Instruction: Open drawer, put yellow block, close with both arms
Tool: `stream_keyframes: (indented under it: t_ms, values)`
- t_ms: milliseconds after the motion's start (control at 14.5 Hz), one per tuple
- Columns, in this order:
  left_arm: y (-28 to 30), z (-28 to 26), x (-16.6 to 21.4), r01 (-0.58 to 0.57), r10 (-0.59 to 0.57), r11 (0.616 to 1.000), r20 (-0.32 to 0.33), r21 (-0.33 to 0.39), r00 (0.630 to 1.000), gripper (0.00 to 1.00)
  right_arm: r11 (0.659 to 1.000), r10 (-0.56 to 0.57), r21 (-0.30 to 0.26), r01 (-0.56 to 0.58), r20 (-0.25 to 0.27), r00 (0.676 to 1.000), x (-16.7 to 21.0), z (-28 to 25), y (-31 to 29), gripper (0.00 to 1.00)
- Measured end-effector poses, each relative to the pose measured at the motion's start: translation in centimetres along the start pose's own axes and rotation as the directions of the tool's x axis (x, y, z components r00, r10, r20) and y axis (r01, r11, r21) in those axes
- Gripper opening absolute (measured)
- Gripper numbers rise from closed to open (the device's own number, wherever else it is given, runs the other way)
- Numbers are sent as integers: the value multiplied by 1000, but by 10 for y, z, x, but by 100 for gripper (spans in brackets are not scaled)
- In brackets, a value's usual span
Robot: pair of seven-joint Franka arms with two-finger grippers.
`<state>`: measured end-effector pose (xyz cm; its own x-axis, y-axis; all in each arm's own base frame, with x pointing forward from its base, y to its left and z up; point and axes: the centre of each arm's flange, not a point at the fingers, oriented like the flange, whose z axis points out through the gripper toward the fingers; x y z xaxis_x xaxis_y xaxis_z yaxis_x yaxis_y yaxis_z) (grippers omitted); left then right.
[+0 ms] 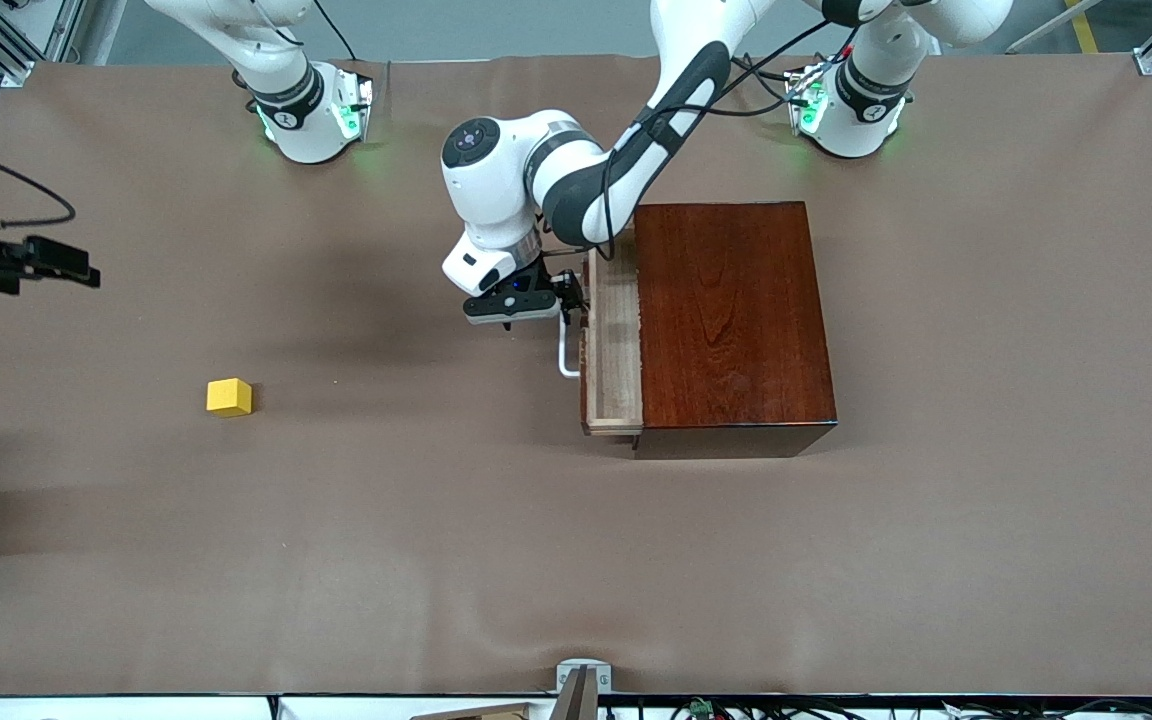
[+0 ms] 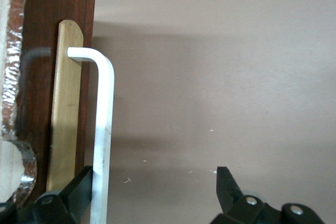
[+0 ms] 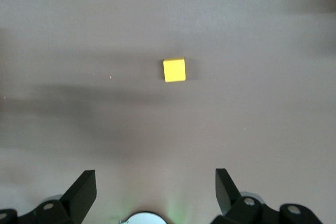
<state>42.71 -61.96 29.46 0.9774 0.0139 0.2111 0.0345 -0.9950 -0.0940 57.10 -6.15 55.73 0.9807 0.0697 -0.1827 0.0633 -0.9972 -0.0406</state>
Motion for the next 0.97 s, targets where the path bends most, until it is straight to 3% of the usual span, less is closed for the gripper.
stream_keyframes:
  t_ms: [690,966]
  values:
    - [15,-26,4,54,-57,994,-33,-92,998,100,998,57,18,-57,23,998,34,51,42,100]
    - [-9,-67,38,110,-114,990,-42,-83,993,100,998,66,19,-66,14,998,47,69,51,100]
